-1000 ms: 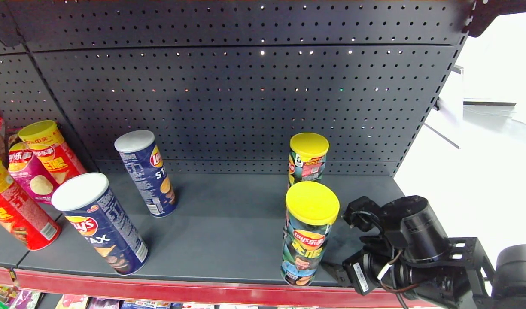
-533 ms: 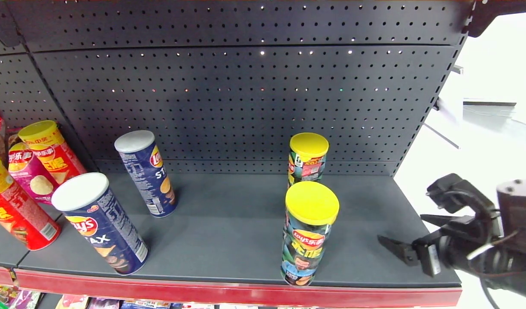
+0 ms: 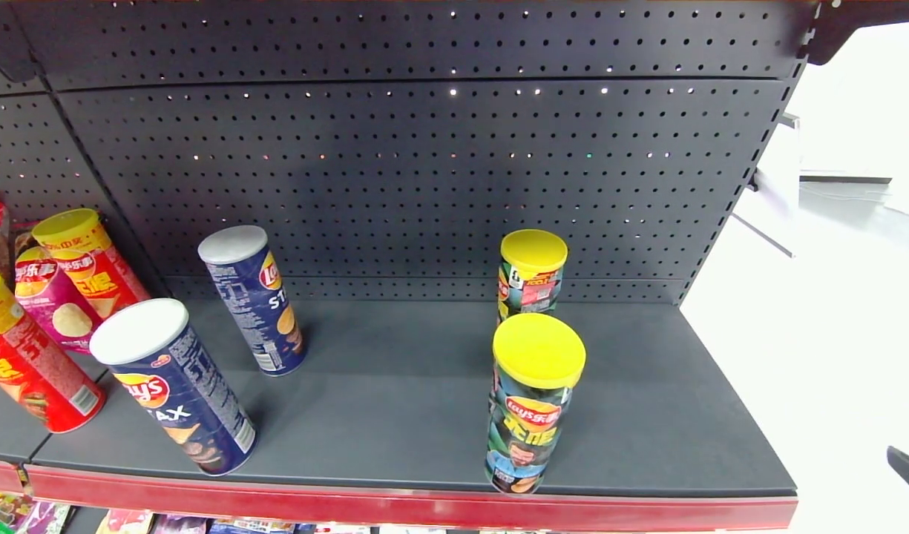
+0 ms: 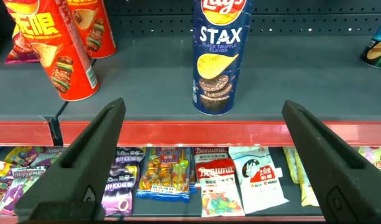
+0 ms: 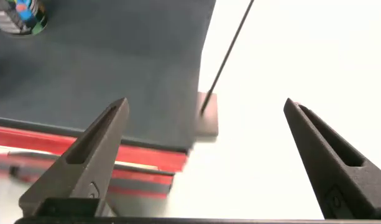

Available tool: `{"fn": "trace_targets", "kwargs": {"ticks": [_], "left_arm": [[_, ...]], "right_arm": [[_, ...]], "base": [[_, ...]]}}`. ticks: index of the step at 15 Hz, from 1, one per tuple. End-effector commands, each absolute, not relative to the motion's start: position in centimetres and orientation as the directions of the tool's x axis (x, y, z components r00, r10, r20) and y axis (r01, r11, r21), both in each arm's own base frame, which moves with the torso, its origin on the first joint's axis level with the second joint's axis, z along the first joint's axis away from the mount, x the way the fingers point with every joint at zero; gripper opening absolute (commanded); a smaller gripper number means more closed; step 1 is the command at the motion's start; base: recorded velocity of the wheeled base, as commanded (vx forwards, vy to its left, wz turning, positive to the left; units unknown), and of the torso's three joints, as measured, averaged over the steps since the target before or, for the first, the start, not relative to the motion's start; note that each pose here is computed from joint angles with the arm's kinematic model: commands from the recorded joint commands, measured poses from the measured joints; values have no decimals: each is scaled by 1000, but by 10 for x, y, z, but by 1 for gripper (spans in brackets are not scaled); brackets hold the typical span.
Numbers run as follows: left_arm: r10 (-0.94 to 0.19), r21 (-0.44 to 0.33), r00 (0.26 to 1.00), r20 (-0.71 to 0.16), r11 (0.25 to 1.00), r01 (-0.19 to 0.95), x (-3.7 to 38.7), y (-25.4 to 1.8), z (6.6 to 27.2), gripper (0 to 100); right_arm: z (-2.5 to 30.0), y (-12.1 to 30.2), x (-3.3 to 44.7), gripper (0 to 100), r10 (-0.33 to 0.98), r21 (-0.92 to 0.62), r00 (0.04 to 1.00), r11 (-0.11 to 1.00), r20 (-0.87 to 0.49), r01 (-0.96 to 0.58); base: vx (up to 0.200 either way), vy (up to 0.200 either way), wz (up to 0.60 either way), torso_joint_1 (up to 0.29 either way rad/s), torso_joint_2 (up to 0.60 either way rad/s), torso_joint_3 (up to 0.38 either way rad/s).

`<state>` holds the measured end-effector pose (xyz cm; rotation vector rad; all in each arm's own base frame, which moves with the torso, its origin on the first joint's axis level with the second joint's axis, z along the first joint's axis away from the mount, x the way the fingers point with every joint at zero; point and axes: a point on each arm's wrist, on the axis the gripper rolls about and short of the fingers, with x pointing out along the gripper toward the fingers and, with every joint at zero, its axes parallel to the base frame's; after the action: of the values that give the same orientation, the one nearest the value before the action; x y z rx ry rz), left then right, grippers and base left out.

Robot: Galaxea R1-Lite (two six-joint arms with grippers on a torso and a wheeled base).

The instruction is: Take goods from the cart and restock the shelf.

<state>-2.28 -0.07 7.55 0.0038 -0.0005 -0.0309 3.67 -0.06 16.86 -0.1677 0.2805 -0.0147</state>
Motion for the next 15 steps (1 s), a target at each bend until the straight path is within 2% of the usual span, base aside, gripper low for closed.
{"fn": "trace_targets", "kwargs": {"ticks": [1,2,7,9,10,13,14,15], "left_arm": [[-31,3,1000,0,1000,31,-23,-1,75,100],[-31,3,1000,0,1000,31,-23,-1,75,100],[-31,5,1000,0,1000,31,-23,-1,75,100],[-31,5,1000,0,1000,31,-23,-1,75,100],[-31,5,1000,0,1000,31,-23,-1,75,100],[-31,5,1000,0,1000,31,-23,-1,75,100],[-31,5,1000,0,1000,31,-23,-1,75,100],[-31,5,1000,0,1000,31,-23,-1,75,100]], "right_arm": [[118,0,-27,100,-87,-155,994,985,-64,76],[104,0,-29,100,-96,-154,994,984,-43,89],[88,-1,-22,100,-107,-125,990,988,-95,95],[87,1,-22,100,-24,-79,995,997,-100,17],[85,1,-26,100,80,-70,995,994,-54,-83],[84,0,-28,100,-5,-51,1000,999,-25,3],[83,-2,-26,100,-100,5,995,995,2,100],[82,-2,-25,100,-89,10,996,996,11,89]], "base": [[0,0,0,0,0,0],[0,0,0,0,0,0],[0,0,0,0,0,0],[0,0,0,0,0,0],[0,0,0,0,0,0],[0,0,0,0,0,0],[0,0,0,0,0,0],[0,0,0,0,0,0]]}}
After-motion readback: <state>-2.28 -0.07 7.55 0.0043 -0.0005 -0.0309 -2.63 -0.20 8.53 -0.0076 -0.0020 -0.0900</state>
